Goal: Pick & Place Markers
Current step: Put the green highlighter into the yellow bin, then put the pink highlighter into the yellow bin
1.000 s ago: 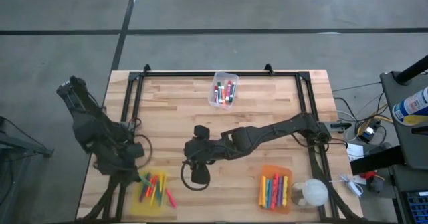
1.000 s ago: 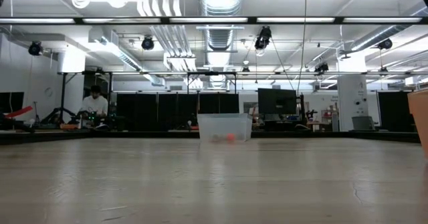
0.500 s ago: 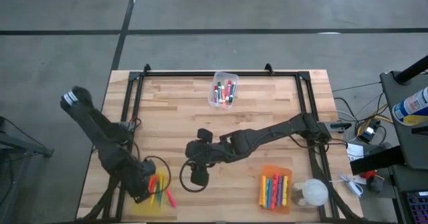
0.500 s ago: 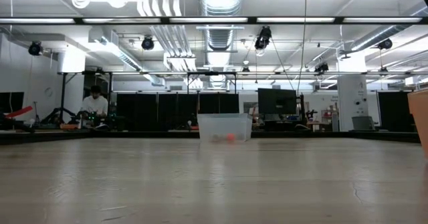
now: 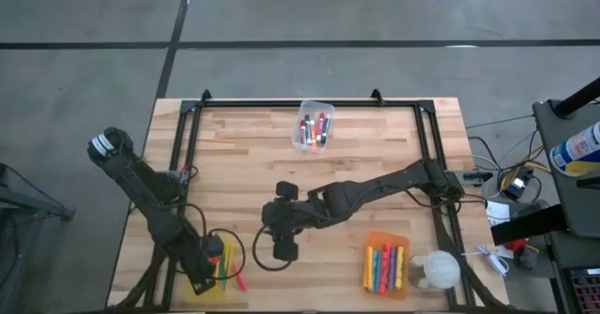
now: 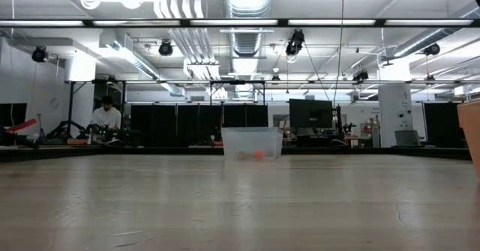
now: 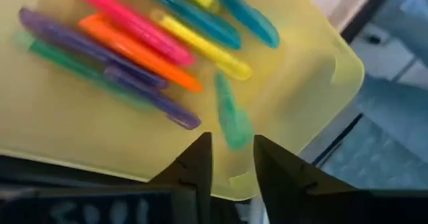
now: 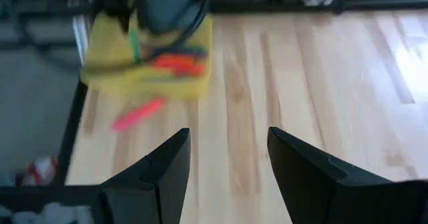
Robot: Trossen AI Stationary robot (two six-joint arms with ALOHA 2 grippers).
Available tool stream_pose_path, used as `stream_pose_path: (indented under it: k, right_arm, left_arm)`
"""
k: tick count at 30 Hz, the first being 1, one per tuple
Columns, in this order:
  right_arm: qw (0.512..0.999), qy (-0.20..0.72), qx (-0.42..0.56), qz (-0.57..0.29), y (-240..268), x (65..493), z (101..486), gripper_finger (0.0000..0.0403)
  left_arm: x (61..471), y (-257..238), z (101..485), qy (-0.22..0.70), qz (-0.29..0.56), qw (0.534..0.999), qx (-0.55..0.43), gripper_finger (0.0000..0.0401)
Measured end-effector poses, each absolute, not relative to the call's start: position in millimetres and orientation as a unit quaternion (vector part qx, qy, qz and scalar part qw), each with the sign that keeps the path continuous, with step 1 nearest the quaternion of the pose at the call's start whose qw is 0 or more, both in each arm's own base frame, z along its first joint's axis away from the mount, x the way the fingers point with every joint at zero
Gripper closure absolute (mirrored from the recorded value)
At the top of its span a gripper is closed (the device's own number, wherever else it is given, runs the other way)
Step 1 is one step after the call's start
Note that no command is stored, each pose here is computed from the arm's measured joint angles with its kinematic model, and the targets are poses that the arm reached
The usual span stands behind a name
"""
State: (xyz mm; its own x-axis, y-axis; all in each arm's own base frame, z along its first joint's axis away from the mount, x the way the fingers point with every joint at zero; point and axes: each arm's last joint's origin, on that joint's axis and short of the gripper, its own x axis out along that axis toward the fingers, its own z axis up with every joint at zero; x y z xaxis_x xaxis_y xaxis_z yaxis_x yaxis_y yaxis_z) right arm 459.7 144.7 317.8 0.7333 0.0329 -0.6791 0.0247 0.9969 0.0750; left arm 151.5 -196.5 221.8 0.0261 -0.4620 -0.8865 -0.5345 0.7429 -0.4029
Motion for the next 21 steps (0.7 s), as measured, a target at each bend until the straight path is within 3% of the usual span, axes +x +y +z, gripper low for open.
stream_pose_path:
  k: [7, 12, 14, 21]
  right_arm:
    - [0.876, 0.477, -0.059, 0.045, 140.9, 441.4, 302.2, 0.0211]
    - [0.836, 0.534, -0.113, 0.058, 134.7, 432.5, 288.5, 0.0211]
    - [0.814, 0.564, -0.124, 0.056, 131.2, 427.0, 283.1, 0.0211]
    - [0.752, 0.644, -0.137, 0.042, 118.8, 409.8, 271.5, 0.0211]
  left_arm:
    - [155.6, -186.4, 225.0, 0.687, 0.161, 0.537, -0.464, 0.025]
    - [158.7, -183.2, 237.3, 0.6, 0.284, 0.466, -0.585, 0.0244]
    - [166.1, -185.7, 250.0, 0.529, 0.292, 0.478, -0.637, 0.0244]
    - [217.5, -203.0, 297.8, 0.294, 0.211, 0.613, -0.702, 0.0245]
